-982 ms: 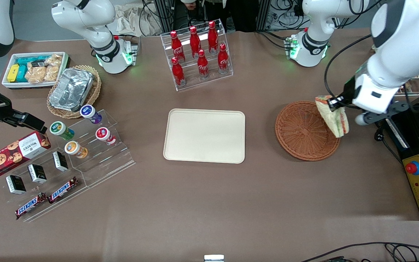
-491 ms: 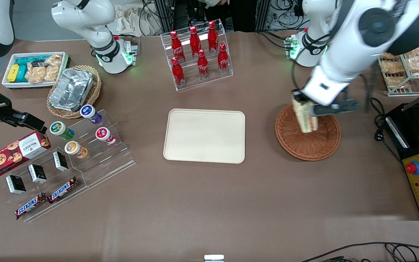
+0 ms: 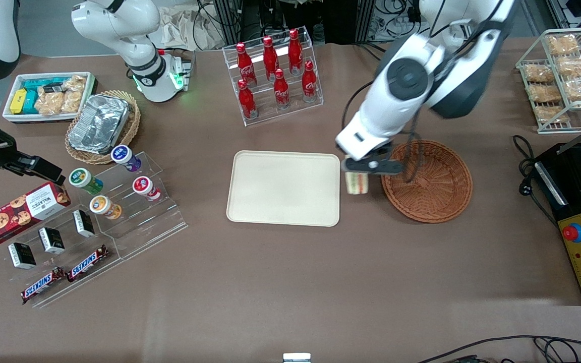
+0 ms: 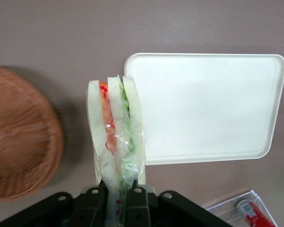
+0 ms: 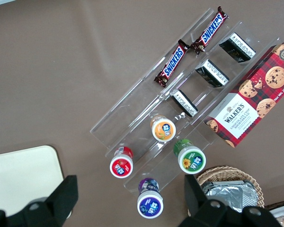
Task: Place sandwich from basket to tray
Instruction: 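Carry the sandwich toward the cream tray with the left gripper, then lower the sandwich onto the tray and open the left gripper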
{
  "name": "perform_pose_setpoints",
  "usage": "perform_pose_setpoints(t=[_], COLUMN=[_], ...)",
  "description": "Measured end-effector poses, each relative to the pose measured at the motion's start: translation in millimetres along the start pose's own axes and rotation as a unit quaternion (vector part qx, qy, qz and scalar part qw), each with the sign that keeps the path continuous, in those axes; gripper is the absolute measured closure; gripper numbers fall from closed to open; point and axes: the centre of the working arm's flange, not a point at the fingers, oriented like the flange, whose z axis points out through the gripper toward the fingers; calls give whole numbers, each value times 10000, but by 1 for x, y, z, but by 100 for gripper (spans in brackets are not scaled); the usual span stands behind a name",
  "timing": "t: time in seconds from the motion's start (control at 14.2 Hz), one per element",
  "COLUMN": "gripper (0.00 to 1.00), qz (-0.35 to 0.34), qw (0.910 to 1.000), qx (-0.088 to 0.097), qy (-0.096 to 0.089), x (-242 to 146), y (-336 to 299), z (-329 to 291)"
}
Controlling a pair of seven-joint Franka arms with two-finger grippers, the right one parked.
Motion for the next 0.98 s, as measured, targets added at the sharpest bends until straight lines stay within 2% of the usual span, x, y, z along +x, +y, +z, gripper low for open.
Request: perform_pose_setpoints(t=[0.21, 0.42, 0.63, 0.91, 0.98], gripper=[84, 84, 84, 85, 81], qz=[190, 433, 528, 730, 739], qw=[9997, 9990, 9986, 9972, 9970], qx=[-155, -52, -31, 181, 221], qy=[54, 127, 53, -8, -6], x=[8, 12, 16, 13, 14], y=[26, 39, 42, 45, 44], z=[52, 108, 155, 193, 197])
